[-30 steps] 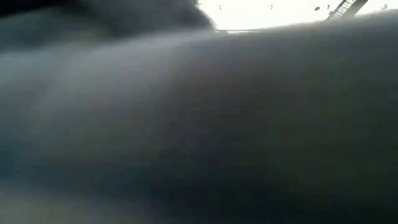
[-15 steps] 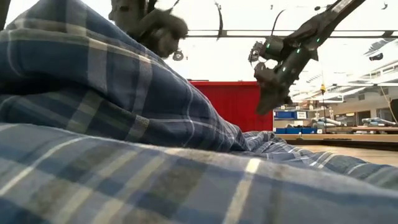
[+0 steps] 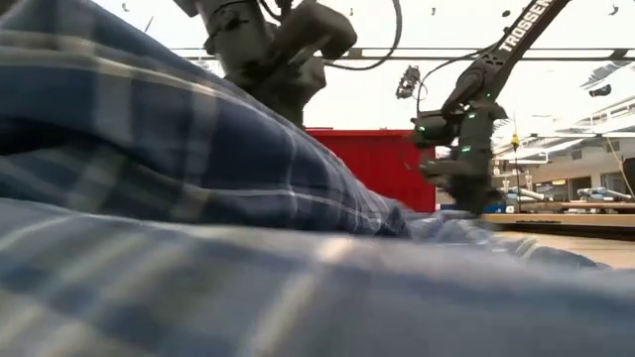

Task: Fold laundry
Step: Fold the blue pants

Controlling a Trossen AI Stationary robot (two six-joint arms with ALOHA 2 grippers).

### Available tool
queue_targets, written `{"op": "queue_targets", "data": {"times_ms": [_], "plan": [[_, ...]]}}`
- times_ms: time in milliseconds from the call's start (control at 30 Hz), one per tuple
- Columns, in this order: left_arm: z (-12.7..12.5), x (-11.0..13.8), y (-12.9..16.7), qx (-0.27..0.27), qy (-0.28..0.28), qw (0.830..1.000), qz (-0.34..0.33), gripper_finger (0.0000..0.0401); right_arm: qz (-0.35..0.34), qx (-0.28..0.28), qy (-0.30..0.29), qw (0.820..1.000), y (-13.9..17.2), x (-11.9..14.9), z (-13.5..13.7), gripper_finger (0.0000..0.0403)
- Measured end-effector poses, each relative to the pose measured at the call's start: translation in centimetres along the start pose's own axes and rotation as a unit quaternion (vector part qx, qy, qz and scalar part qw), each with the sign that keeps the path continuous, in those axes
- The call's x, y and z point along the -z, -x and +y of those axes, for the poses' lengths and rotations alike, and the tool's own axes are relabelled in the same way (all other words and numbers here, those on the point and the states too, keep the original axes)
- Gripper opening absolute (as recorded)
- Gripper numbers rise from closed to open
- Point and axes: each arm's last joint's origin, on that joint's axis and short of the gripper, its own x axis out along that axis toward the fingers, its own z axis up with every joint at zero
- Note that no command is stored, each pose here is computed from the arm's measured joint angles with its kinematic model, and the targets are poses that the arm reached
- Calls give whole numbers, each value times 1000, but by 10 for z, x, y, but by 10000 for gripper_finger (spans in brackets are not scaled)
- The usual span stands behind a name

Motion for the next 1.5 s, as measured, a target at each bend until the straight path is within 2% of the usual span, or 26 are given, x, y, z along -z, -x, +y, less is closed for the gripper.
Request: {"op": "queue_targets", "data": {"times_ms": [100,267,433,533,633,733,833,967,1133,1267,1400,1500], "plan": [[4,10,-10,-36,-9,999,33,39,64,14,-3,998,13,23,3,94],[10,12,-11,-70,-8,996,48,22,60,-16,26,998,51,53,22,94],[17,14,8,-113,25,993,28,19,-81,-35,47,995,89,66,32,97],[15,13,21,-106,27,994,4,32,-161,-50,44,985,101,60,32,102],[15,10,39,-91,29,995,-21,60,-192,-55,32,979,99,47,30,110],[18,8,58,-84,39,995,-36,100,-199,-36,31,979,87,31,27,122],[19,12,79,-71,79,993,-55,142,-173,0,38,984,70,20,22,135],[-2,31,90,-23,98,983,-155,179,-122,-2,40,992,40,25,20,144],[-23,48,56,-4,87,984,-157,183,-83,-8,36,996,10,49,17,143],[-28,57,26,-8,88,991,-104,177,-67,-20,20,997,-5,67,15,143],[-24,68,-4,-47,83,995,-28,176,-52,-31,0,998,-11,84,17,142],[-13,73,-19,-108,80,991,17,176,-47,-41,-9,998,-7,94,23,142]]}}
